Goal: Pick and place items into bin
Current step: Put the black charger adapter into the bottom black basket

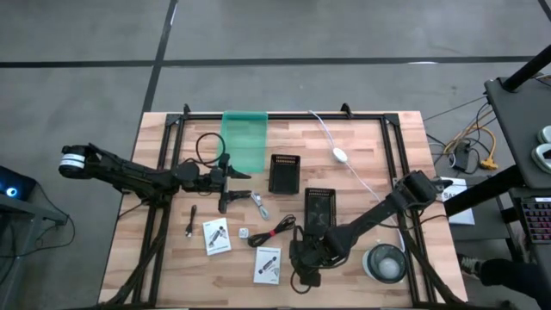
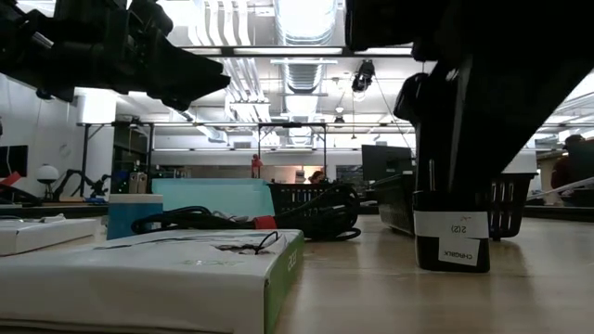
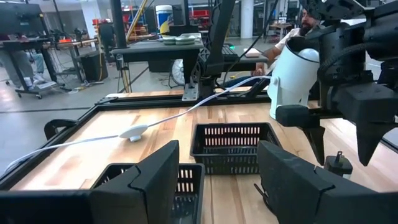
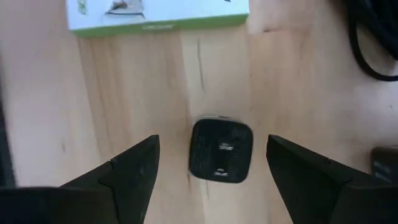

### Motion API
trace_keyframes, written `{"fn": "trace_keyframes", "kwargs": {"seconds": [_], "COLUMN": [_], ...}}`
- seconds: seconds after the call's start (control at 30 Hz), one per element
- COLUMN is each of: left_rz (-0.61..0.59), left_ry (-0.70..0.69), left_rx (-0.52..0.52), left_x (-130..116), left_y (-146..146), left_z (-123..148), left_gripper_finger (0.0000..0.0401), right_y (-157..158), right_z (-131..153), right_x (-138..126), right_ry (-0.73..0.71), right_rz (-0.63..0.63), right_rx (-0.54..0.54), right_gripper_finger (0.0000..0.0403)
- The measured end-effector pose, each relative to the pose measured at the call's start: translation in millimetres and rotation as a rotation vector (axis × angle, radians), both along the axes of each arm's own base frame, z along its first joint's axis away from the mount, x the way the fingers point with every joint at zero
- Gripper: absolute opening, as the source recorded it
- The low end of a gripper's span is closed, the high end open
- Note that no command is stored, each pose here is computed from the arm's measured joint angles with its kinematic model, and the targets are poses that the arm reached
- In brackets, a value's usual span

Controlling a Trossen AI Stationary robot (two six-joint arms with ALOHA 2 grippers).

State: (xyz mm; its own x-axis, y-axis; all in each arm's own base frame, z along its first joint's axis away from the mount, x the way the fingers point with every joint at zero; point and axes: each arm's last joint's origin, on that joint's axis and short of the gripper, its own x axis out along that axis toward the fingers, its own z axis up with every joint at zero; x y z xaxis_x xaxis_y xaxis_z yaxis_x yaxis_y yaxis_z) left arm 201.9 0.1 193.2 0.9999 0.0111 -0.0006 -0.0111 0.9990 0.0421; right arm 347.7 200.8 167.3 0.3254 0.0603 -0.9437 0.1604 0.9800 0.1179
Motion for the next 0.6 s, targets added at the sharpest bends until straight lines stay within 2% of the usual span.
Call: {"fn": "trace_keyframes", "kwargs": {"seconds": [0.6], "left_rz": [0.0], "left_ry": [-0.001], "left_rx": [0.024], "left_x": [0.0], "left_y": [0.1], "left_z": [0.1], "left_gripper_finger": [0.0201], "right_y": [-0.9], "right_z": [-8.8], "right_x": [-0.5], "right_ry": [0.003], "right_rz": [0.019], "right_rx": [-0.03], "right_gripper_finger": [0.0247]}}
